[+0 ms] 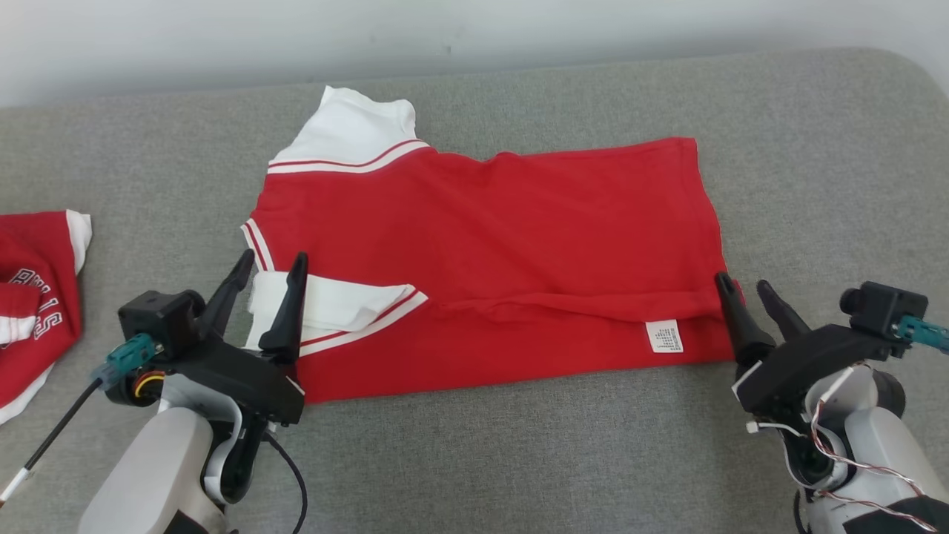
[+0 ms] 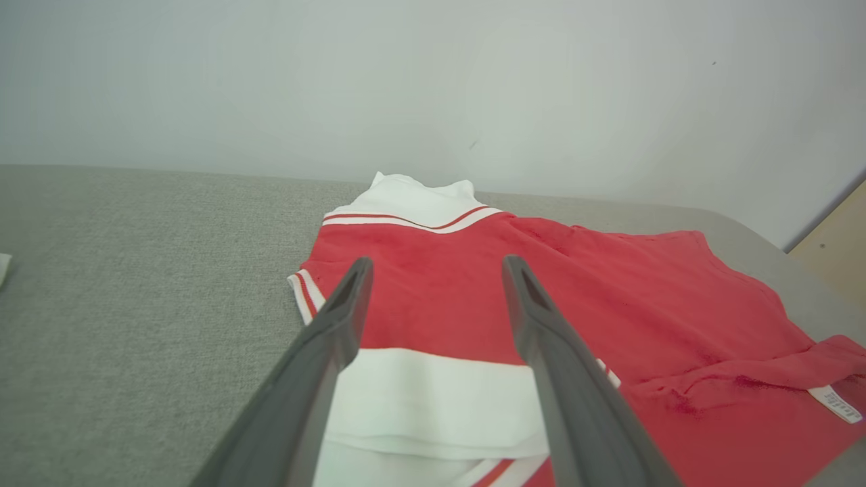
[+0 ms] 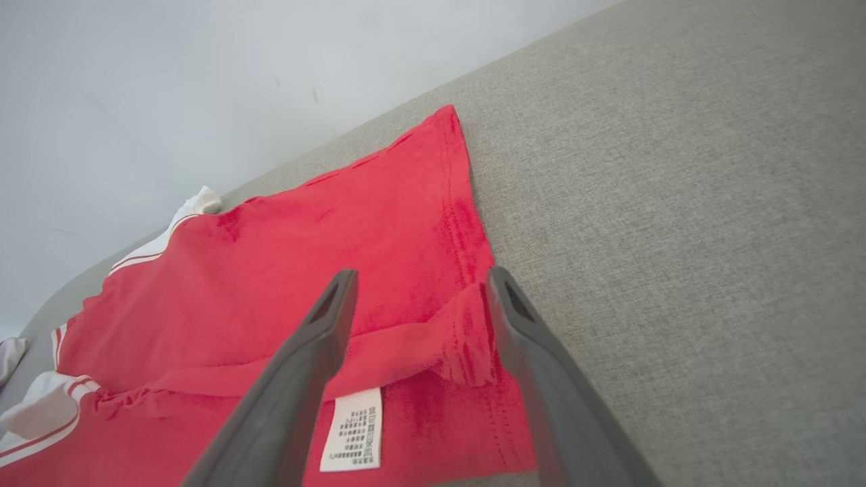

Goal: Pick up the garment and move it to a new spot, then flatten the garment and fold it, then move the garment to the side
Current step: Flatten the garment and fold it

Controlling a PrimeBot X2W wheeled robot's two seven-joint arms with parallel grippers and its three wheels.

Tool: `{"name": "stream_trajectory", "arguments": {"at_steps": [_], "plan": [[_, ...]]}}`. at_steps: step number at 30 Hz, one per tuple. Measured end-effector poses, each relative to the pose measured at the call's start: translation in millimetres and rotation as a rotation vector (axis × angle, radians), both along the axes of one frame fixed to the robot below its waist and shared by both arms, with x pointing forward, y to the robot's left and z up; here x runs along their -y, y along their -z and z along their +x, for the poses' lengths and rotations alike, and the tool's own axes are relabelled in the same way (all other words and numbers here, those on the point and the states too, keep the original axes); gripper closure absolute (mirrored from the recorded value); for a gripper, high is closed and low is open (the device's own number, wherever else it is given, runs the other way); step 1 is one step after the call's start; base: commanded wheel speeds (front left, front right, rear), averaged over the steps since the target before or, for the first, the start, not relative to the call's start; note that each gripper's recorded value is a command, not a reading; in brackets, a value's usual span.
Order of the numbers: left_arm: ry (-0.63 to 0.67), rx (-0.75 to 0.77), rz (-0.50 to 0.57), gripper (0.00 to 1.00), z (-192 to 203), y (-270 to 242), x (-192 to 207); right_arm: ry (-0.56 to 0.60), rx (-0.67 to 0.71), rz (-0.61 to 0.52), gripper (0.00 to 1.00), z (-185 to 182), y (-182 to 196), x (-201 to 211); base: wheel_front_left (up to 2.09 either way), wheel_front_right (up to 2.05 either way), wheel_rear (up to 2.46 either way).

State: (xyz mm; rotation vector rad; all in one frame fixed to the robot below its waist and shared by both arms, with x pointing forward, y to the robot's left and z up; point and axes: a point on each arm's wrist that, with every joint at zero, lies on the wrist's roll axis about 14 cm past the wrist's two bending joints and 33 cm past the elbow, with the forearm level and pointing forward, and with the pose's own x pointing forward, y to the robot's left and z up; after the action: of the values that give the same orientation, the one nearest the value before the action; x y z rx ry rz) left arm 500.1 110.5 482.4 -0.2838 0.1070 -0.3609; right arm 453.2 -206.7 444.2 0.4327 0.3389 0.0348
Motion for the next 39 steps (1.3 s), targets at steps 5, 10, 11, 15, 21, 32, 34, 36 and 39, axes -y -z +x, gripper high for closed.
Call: {"name": "stream_trajectory", "arguments": {"at_steps": [5,10,11,15,21,32,34,36,39], "plan": [[-0.054,0.028,-0.023,0.00,-5,-7,-15,0.001,0.003,-0.035,0.00,-13,4,8,0.00,0.00,0.00],[-0.086,-0.024,-0.021,0.00,-33,13,-26,-0.015,-0.016,-0.080,0.00,-31,13,13,0.00,0.00,0.00],[-0.092,-0.034,-0.021,0.00,-39,17,-28,-0.015,-0.021,-0.084,0.00,-34,15,14,0.00,0.00,0.00],[-0.122,-0.100,-0.015,0.00,-62,39,-37,-0.037,-0.032,-0.138,0.00,-39,20,16,0.00,0.00,0.00],[-0.116,-0.163,-0.012,0.00,-77,59,-33,-0.039,-0.050,-0.146,0.00,-39,29,15,0.00,0.00,0.00],[-0.144,-0.242,0.051,0.00,-74,88,-42,-0.068,-0.097,-0.196,0.00,-35,49,9,0.00,0.00,0.00],[-0.147,-0.247,0.049,0.25,-71,89,-41,-0.079,-0.116,-0.200,1.00,-37,56,6,0.00,0.00,0.00],[-0.151,-0.257,0.045,1.00,-70,92,-41,-0.092,-0.116,-0.208,1.00,-37,58,2,0.00,0.00,0.00],[-0.153,-0.252,0.038,1.00,-69,90,-40,-0.091,-0.090,-0.207,1.00,-34,54,-1,0.00,0.00,0.00]]}}
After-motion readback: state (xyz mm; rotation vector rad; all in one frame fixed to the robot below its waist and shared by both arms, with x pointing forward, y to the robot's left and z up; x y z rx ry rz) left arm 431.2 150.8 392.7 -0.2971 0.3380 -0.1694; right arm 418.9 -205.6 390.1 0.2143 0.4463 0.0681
